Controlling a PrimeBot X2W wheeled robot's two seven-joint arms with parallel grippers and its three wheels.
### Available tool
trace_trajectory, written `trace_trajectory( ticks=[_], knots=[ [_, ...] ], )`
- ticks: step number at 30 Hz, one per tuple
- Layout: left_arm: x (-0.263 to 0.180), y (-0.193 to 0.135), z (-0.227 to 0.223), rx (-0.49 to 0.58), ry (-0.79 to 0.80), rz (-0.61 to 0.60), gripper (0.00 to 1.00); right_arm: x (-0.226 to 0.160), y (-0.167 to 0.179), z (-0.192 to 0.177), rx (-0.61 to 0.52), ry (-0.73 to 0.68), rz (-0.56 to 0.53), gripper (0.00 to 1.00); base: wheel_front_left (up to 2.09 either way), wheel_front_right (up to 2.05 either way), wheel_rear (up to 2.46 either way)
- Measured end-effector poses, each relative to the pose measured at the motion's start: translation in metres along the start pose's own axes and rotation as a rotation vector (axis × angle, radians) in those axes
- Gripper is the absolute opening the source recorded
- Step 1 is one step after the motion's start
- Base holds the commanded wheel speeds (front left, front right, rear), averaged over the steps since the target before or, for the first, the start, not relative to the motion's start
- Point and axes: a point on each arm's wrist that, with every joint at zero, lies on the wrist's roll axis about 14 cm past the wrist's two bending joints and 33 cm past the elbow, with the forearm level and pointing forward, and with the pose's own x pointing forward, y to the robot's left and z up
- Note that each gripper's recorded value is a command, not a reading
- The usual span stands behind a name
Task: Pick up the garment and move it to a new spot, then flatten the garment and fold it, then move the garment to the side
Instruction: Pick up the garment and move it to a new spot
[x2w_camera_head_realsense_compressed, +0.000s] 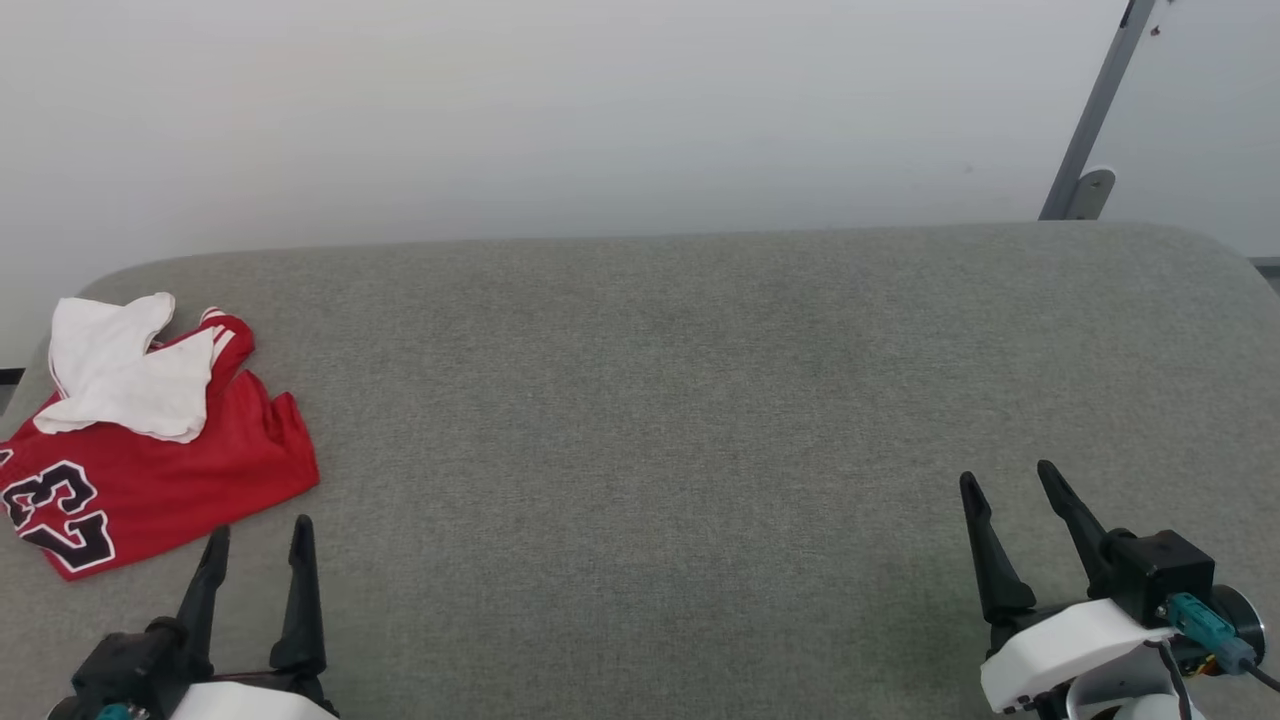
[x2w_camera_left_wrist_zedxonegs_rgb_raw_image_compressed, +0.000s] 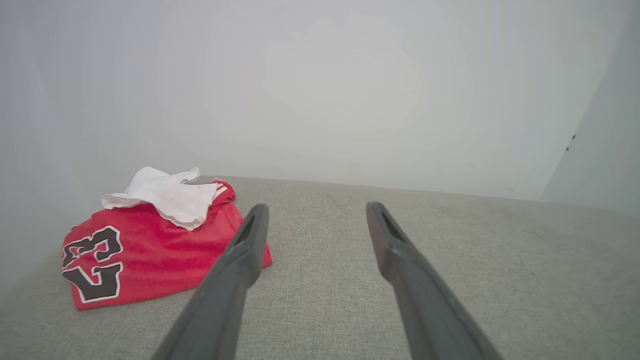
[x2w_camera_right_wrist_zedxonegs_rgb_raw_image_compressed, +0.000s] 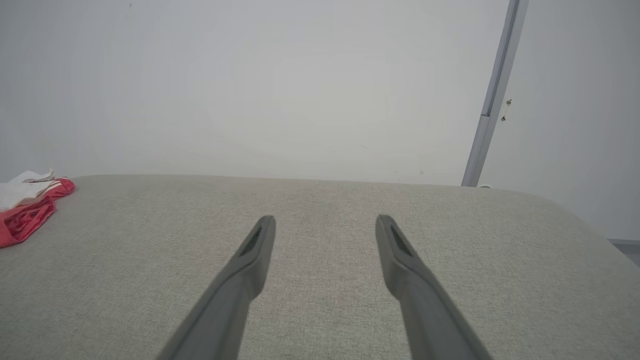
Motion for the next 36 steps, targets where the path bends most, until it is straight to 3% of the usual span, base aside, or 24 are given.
trace_trajectory(
  ticks=[11,24,36],
  knots=[
    [-0.025,0.046,0.006,0.004,-0.014,0.151,1.0,0.016,0.041,-0.002,-0.001,0.008,0.129,1.0,0.0,0.0,0.0],
    [-0.084,0.112,0.024,0.017,-0.061,0.39,1.0,0.034,0.131,-0.006,0.007,0.032,0.393,1.0,0.0,0.0,0.0],
    [-0.14,0.141,0.029,0.005,-0.077,0.548,1.0,0.034,0.202,-0.008,0.018,0.051,0.594,1.0,0.0,0.0,0.0]
  ],
)
